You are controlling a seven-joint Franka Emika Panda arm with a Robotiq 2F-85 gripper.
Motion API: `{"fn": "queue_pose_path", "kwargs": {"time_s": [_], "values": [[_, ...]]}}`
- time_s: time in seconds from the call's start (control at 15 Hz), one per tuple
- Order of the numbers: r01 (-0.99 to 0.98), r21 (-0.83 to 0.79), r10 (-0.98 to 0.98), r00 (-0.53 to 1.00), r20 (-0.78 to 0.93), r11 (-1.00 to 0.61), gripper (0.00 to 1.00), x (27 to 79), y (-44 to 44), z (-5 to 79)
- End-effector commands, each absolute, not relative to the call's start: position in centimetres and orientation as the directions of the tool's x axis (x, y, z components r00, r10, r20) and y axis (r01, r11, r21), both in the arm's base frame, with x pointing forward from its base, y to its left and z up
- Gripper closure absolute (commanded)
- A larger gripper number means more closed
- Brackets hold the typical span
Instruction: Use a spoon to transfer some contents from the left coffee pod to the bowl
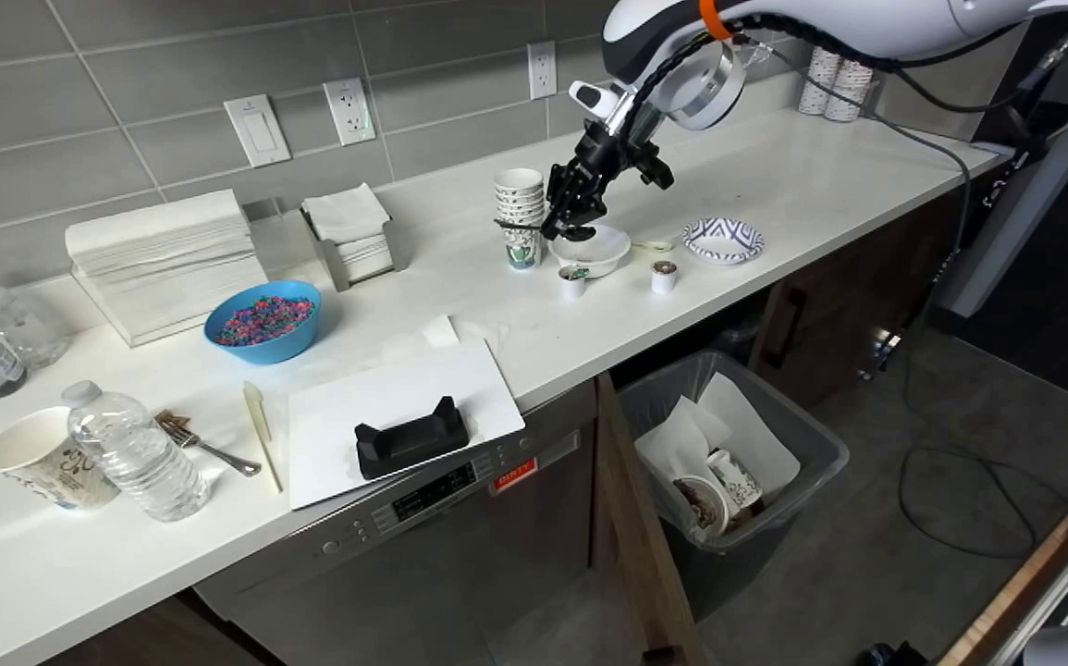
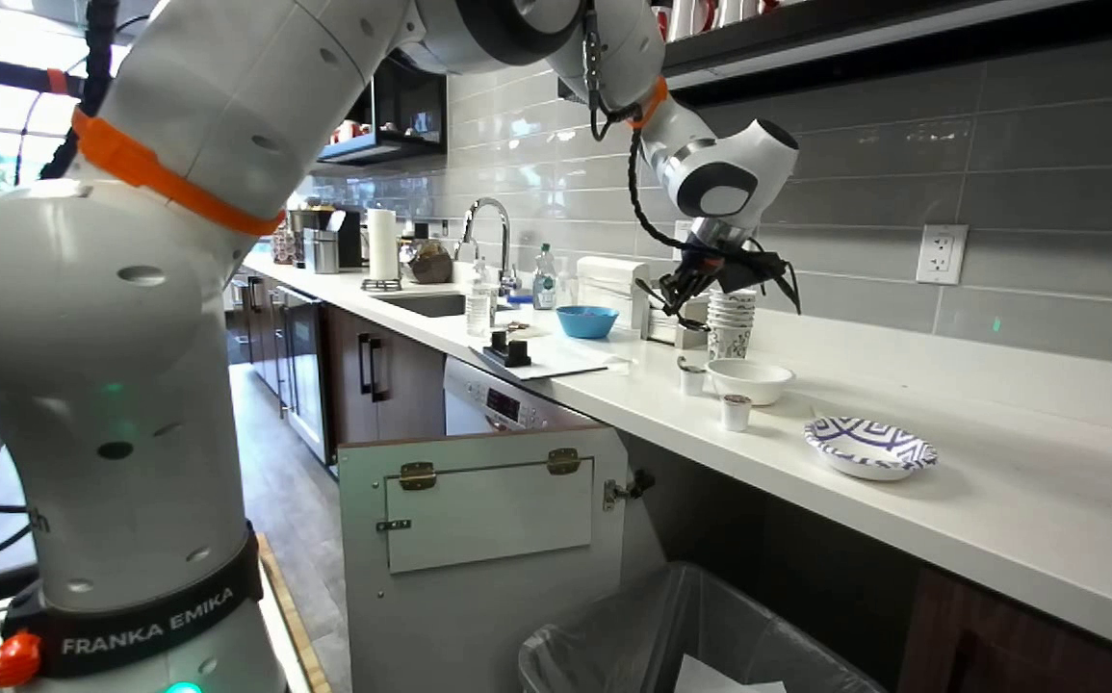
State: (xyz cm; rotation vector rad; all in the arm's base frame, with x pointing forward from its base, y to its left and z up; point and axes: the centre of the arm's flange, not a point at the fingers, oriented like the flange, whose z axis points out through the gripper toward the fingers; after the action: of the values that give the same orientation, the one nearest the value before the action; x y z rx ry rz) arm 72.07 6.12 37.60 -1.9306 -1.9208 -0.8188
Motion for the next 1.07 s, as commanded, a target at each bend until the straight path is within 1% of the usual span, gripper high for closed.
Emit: {"fn": "queue_pose_path", "kwargs": {"time_s": [0.0,0.6,1.0], "values": [[0.983,0.186,0.803,-0.103,0.587,-0.010,0.98,73.4,5.2,38.1],[0.962,0.258,0.744,-0.236,0.625,0.088,0.98,74.0,2.2,39.1],[0.937,0.337,0.670,-0.308,0.676,0.090,0.98,74.4,0.1,39.9]]}}
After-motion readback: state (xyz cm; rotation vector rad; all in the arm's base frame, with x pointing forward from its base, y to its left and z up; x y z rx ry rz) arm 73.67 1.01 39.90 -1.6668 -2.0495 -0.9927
